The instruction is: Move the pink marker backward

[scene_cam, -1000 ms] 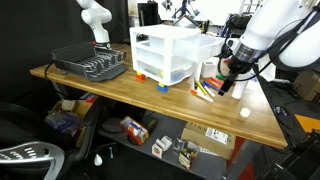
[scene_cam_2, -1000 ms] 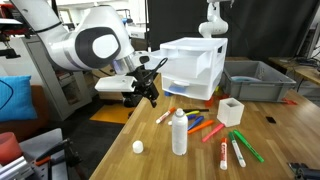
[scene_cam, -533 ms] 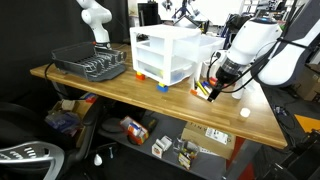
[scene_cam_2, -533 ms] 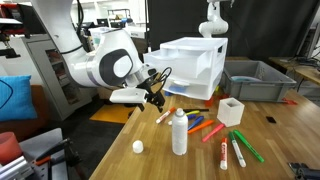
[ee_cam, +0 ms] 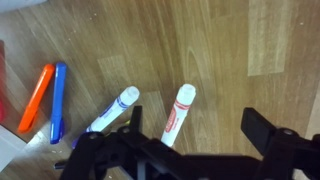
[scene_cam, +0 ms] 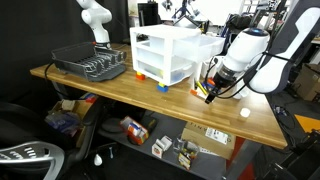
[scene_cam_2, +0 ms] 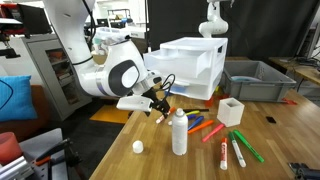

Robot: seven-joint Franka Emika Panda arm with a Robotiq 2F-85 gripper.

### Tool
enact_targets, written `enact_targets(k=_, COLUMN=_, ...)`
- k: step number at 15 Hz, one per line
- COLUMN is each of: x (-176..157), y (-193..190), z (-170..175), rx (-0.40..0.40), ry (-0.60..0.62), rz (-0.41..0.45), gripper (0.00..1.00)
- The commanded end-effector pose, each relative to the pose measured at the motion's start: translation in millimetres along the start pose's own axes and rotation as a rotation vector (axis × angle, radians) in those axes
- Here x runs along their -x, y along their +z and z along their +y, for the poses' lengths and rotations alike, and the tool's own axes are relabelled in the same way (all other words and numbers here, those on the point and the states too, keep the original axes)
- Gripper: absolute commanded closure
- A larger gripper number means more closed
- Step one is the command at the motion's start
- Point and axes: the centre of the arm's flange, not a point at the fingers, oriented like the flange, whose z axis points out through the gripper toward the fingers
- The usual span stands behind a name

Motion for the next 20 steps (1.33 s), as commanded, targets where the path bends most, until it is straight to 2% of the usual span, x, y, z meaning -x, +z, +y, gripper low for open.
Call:
enact_targets(k=1, x=-0.4, y=13.1, z=1.2, rx=-0.018, ry=0.066, rz=0.012, gripper=0.00)
enact_targets(k=3, x=-0.7, y=16.4, z=0.2, rx=-0.034, ry=0.112, rz=0.017, gripper=0.02)
enact_targets(k=4, x=-0.9, y=18.0, z=-0.6, rx=-0.040, ry=0.128, rz=0.020, gripper=0.17)
enact_targets(k=6, x=0.2, y=20.3, z=0.0, rx=-0.052, ry=0.160, rz=0.024, gripper=0.34)
enact_targets(k=8, x=3.0, y=21.9, z=2.6, rx=-0.060, ry=0.185, rz=0.023, gripper=0.42)
enact_targets(k=11, x=4.3, y=21.8, z=5.2, rx=-0.069, ry=0.204, rz=0.032, gripper=0.45)
enact_targets(k=12, x=5.5, y=22.0, z=6.1, rx=-0.073, ry=0.209, rz=0.032, gripper=0.42)
enact_targets(k=15, x=8.3, y=22.8, z=9.7, rx=-0.075, ry=0.224, rz=0.030, gripper=0.40)
enact_targets(k=18, x=9.2, y=21.5, z=11.2, rx=-0.073, ry=0.228, rz=0.030, gripper=0.42)
enact_targets(k=19, x=9.5, y=21.8, z=11.5, rx=-0.073, ry=0.229, rz=0.029, gripper=0.49)
enact_targets(k=20, x=9.0, y=21.8, z=10.9, rx=-0.074, ry=0.229, rz=0.031, gripper=0.68)
